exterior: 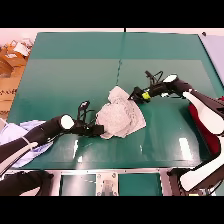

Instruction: Fold the shirts.

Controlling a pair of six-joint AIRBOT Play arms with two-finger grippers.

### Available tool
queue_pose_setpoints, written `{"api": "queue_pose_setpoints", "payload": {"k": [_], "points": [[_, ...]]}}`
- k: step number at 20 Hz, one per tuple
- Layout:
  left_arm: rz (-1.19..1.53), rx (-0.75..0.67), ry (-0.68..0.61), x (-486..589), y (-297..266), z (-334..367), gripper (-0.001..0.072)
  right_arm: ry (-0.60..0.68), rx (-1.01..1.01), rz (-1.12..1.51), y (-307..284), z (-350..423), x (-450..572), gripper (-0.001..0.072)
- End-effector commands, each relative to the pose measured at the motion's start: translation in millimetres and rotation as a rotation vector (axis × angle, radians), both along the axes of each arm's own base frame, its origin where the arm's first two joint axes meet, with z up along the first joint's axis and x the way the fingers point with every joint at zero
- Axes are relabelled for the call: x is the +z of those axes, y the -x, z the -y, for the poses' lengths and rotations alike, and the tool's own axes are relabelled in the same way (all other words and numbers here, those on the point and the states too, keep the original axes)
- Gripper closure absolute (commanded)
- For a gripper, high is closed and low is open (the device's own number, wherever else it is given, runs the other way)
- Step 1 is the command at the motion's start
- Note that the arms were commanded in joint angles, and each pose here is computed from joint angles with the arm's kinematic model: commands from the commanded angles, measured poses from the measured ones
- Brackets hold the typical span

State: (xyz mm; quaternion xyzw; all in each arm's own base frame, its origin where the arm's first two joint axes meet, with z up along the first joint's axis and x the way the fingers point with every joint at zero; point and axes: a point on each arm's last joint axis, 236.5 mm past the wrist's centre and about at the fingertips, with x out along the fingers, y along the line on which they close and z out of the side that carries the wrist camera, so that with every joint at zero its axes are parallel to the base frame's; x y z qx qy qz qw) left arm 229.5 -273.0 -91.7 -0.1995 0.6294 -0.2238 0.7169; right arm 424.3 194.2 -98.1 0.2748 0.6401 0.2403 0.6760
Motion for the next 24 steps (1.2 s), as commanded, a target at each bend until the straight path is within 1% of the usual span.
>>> {"api": "queue_pose_setpoints", "payload": {"k": [1,3,5,7,9,11,13,15,17,19,20,22,24], "points": [[-0.02,-0.067,-0.039,-4.0,12.1,-5.3,0.0688,-0.009,0.047,0.014,0.7,-21.4,3.3,0.0702],[-0.038,-0.119,-0.075,5.8,12.3,-16.5,0.0688,-0.035,0.08,0.023,-3.3,-19.8,23.1,0.0704],[-0.021,-0.134,-0.137,31.7,-3.9,-42.6,0.0688,-0.067,0.105,0.057,-9.4,-7.3,63.1,0.0705],[0.082,-0.113,-0.225,77.7,-35.8,-81.2,0.0688,-0.074,0.082,0.175,-20.8,15.7,123.9,0.0704],[0.244,-0.06,-0.257,149.7,-66.2,-109.8,0.0688,-0.059,0.033,0.35,-20.2,43.1,202.0,0.0704],[0.45,-0.03,-0.228,237.6,-85.5,-120.6,0.0688,-0.03,-0.016,0.545,0.0,65.8,284.3,0.0704],[0.629,0.003,-0.202,322.4,-92.2,-128.6,0.0688,0.006,-0.059,0.741,34.0,79.1,359.1,0.0704],[0.791,-0.018,-0.194,391.7,-84.4,-131.5,0.0688,0.04,-0.103,0.906,77.9,86.2,419.1,0.0703],[0.895,-0.047,-0.206,434.7,-69.8,-135.6,0.0688,0.083,-0.155,1.049,118.6,91.7,463.3,0.0703],[0.9,-0.054,-0.223,442.6,-61.6,-140.1,0.0688,0.143,-0.19,1.134,151.4,95.7,484.6,0.0703],[0.868,-0.067,-0.232,433.8,-59.7,-140.4,0.0688,0.164,-0.21,1.133,162.4,97.8,484.4,0.0703],[0.778,-0.093,-0.259,402.8,-60.3,-141.7,0.0687,0.201,-0.247,1.065,168.8,106.2,463.8,0.0703],[0.683,-0.091,-0.324,357.8,-71.2,-151.5,0.0687,0.231,-0.312,0.928,159.0,122.5,423.0,0.0703]]}}
